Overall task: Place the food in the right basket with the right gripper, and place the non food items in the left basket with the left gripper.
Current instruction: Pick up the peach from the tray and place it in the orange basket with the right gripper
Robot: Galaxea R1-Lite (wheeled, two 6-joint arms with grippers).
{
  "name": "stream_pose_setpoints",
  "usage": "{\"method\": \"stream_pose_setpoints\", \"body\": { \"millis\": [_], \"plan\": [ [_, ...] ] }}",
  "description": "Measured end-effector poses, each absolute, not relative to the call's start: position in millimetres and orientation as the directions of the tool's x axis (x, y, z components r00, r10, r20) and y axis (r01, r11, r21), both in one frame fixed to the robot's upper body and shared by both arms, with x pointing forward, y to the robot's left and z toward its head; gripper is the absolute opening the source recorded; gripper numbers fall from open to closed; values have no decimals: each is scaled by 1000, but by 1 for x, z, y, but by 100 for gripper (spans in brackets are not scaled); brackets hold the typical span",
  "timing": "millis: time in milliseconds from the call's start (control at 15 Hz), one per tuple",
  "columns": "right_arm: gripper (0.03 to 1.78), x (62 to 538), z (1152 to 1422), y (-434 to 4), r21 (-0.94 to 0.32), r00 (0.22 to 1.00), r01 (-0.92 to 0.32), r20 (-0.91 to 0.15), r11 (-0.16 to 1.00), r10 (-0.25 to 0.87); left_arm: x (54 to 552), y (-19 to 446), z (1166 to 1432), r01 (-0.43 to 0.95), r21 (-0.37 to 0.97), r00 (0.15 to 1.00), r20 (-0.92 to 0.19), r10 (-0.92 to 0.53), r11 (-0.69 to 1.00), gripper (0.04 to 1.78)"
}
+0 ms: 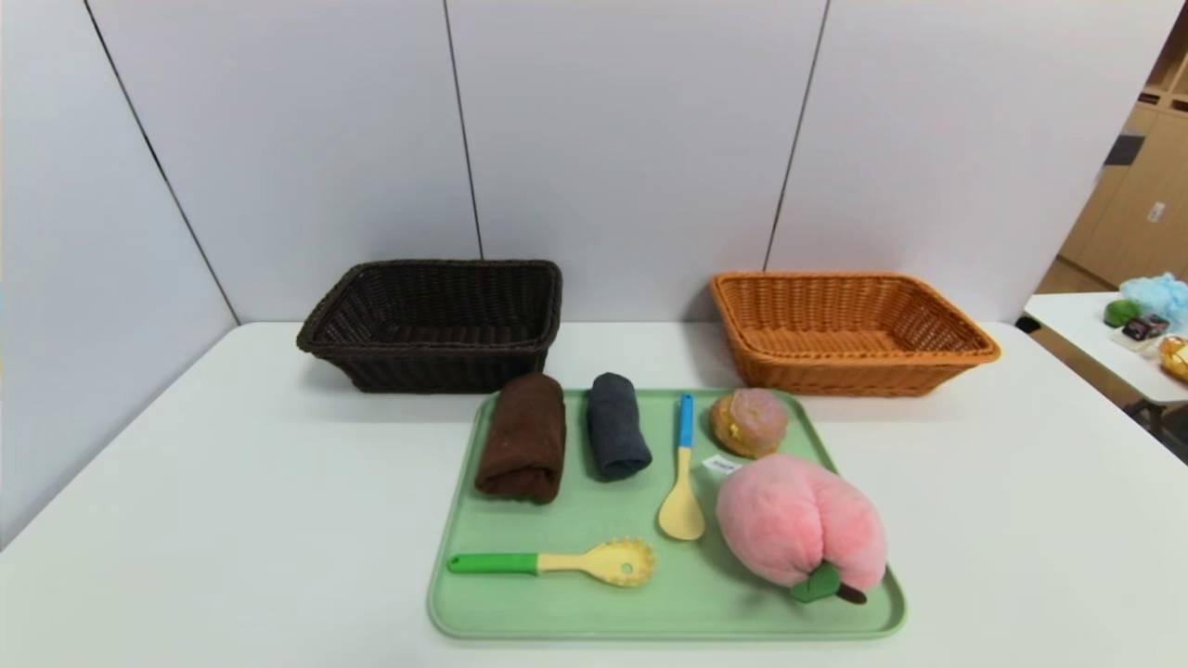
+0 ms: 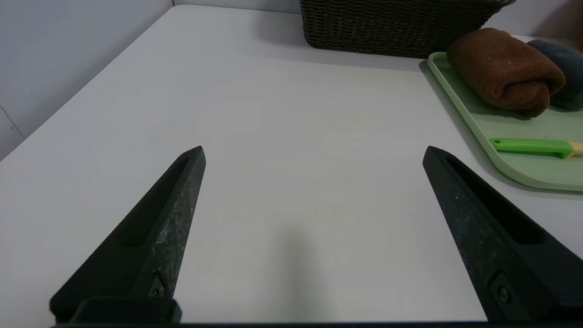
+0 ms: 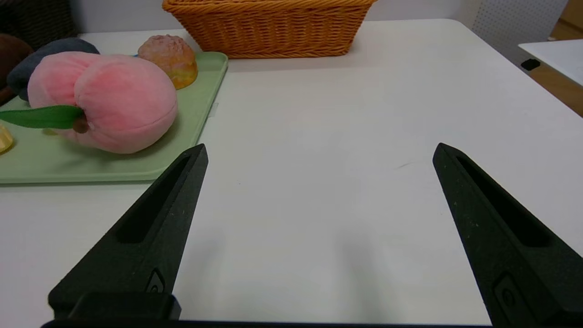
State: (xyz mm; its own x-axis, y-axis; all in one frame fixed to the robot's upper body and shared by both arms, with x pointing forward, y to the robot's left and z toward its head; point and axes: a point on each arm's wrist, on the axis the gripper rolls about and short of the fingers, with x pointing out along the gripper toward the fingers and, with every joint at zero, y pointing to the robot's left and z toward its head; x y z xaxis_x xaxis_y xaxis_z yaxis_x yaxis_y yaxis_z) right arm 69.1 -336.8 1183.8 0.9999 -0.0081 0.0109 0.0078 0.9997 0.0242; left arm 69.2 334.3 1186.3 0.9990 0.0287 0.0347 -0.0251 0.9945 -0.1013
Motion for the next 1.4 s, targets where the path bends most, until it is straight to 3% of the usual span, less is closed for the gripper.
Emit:
{"method": "stream_pose_setpoints", "body": {
  "millis": [200, 333, 533, 800, 1067, 1400],
  "plan": [
    [171, 69, 1183, -337, 0, 1000, 3, 9, 1000, -3, 69, 334, 1187, -25, -94, 999, 41, 29, 995, 169],
    [171, 67, 1195, -336, -17, 997, -31, 66, 999, 32, 65, 334, 1201, 6, -92, 995, 95, 3, 996, 169],
    [171, 58, 1239, -333, -40, 976, -160, 144, 986, 164, 59, 331, 1245, 115, -78, 982, 159, -101, 990, 169],
    [171, 69, 1323, -332, -54, 954, -237, 176, 970, 243, 78, 330, 1323, 165, -77, 961, 236, -143, 983, 169],
    [171, 129, 1394, -329, -41, 942, -296, 155, 954, 299, 135, 330, 1382, 174, -95, 960, 236, -148, 980, 169],
    [171, 236, 1428, -316, 1, 922, -378, 92, 926, 376, 229, 330, 1424, 188, -147, 962, 228, -152, 971, 169]
  ]
}}
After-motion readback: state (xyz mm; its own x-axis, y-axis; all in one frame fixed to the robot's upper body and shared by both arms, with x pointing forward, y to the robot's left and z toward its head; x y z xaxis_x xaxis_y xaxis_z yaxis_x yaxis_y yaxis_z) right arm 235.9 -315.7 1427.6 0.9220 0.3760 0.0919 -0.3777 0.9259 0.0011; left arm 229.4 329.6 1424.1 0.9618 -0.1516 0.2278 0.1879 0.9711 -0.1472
